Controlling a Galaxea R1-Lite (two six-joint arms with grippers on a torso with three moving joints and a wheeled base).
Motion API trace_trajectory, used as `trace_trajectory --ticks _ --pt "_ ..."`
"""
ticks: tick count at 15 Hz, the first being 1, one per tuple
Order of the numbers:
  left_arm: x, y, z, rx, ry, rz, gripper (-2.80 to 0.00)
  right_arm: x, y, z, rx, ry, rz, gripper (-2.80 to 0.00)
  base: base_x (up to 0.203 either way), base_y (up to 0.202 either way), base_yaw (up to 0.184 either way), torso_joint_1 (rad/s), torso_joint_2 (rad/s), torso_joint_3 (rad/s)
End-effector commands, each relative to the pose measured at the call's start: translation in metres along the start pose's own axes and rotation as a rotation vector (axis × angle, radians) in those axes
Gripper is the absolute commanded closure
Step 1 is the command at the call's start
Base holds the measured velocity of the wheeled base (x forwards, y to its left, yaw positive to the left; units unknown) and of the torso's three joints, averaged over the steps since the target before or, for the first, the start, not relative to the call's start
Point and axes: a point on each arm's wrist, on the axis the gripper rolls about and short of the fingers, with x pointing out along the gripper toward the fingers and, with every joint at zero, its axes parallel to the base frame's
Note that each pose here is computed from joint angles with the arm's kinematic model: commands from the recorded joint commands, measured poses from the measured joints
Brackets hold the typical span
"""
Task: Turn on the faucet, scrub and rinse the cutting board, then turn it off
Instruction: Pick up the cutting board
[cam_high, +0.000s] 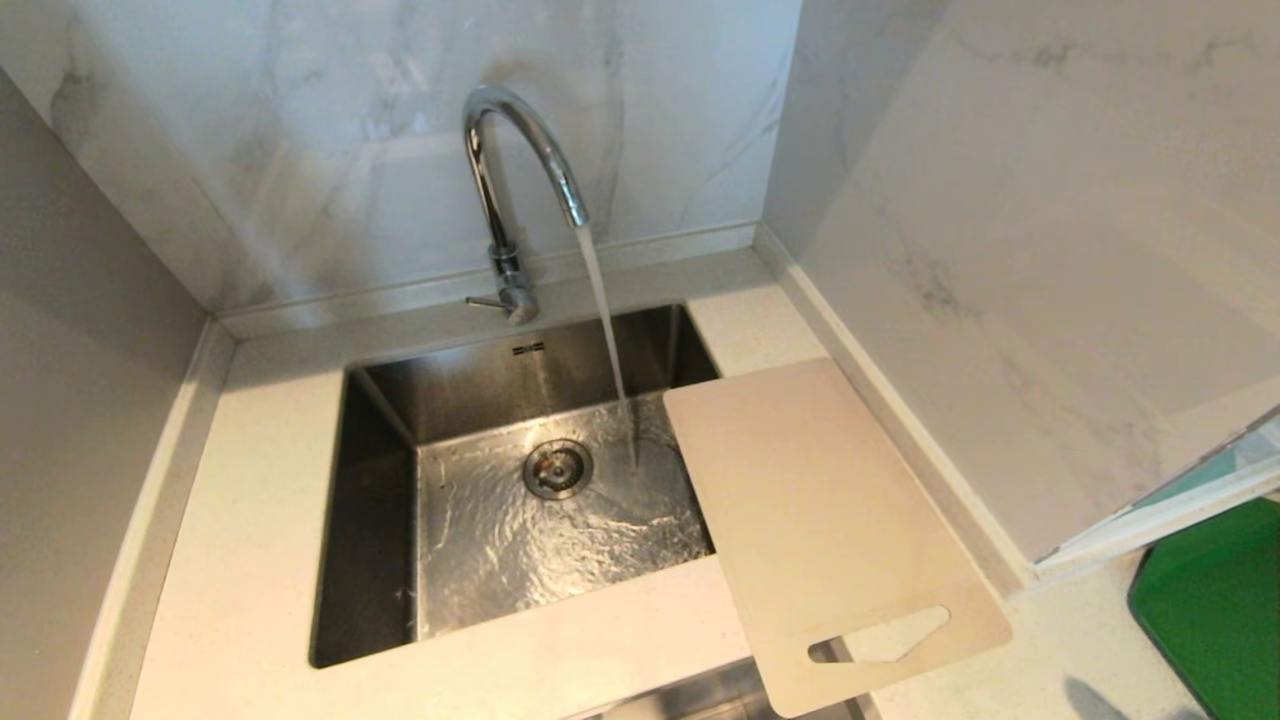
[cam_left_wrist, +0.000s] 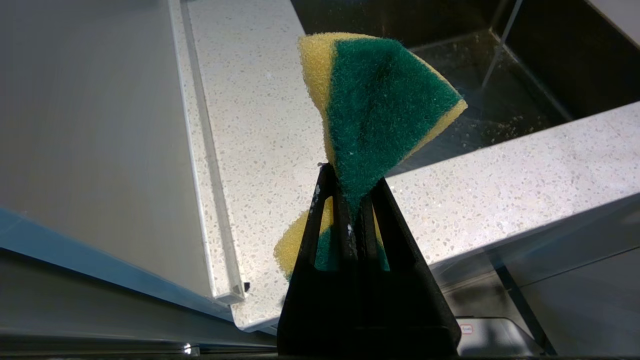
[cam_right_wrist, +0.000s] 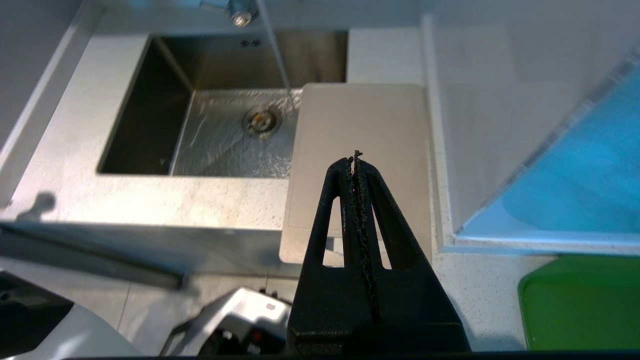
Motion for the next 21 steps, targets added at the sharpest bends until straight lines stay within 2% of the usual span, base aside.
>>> trace_trajectory --ticks 1,3,5,8,11,14,17,19,21 --pt "0.000 0.000 -0.001 0.000 0.005 0.000 0.00 0.042 -0.005 0.021 -0.026 0.137 0.072 0.00 0.000 0.000 0.000 0.000 0.00 0.000" --pt "0.000 0.000 -0.001 0.000 0.005 0.000 0.00 0.059 -0.006 0.020 -0.110 0.288 0.140 0.00 0.000 0.000 0.000 0.000 0.00 0.000" --pt "0.000 0.000 -0.001 0.000 0.005 0.000 0.00 0.084 -0.009 0.016 -0.192 0.388 0.178 0.00 0.000 0.000 0.000 0.000 0.00 0.000" --pt "0.000 0.000 -0.001 0.000 0.005 0.000 0.00 0.121 -0.013 0.009 -0.346 0.495 0.210 0.00 0.000 0.000 0.000 0.000 0.00 0.000" --pt "0.000 0.000 -0.001 0.000 0.005 0.000 0.00 0.146 -0.016 0.002 -0.428 0.575 0.234 0.00 0.000 0.000 0.000 0.000 0.00 0.000" --pt "0.000 0.000 -0.001 0.000 0.005 0.000 0.00 0.164 -0.018 -0.007 -0.423 0.646 0.244 0.00 0.000 0.000 0.000 0.000 0.00 0.000" --pt "0.000 0.000 0.000 0.000 0.003 0.000 0.00 0.171 -0.018 -0.027 -0.385 0.740 0.264 0.00 0.000 0.000 0.000 0.000 0.00 0.000" --pt "0.000 0.000 -0.001 0.000 0.005 0.000 0.00 0.172 -0.017 -0.037 -0.311 0.789 0.253 0.00 0.000 0.000 0.000 0.000 0.00 0.000" --pt "0.000 0.000 -0.001 0.000 0.005 0.000 0.00 0.175 -0.014 -0.041 -0.191 0.821 0.222 0.00 0.000 0.000 0.000 0.000 0.00 0.000"
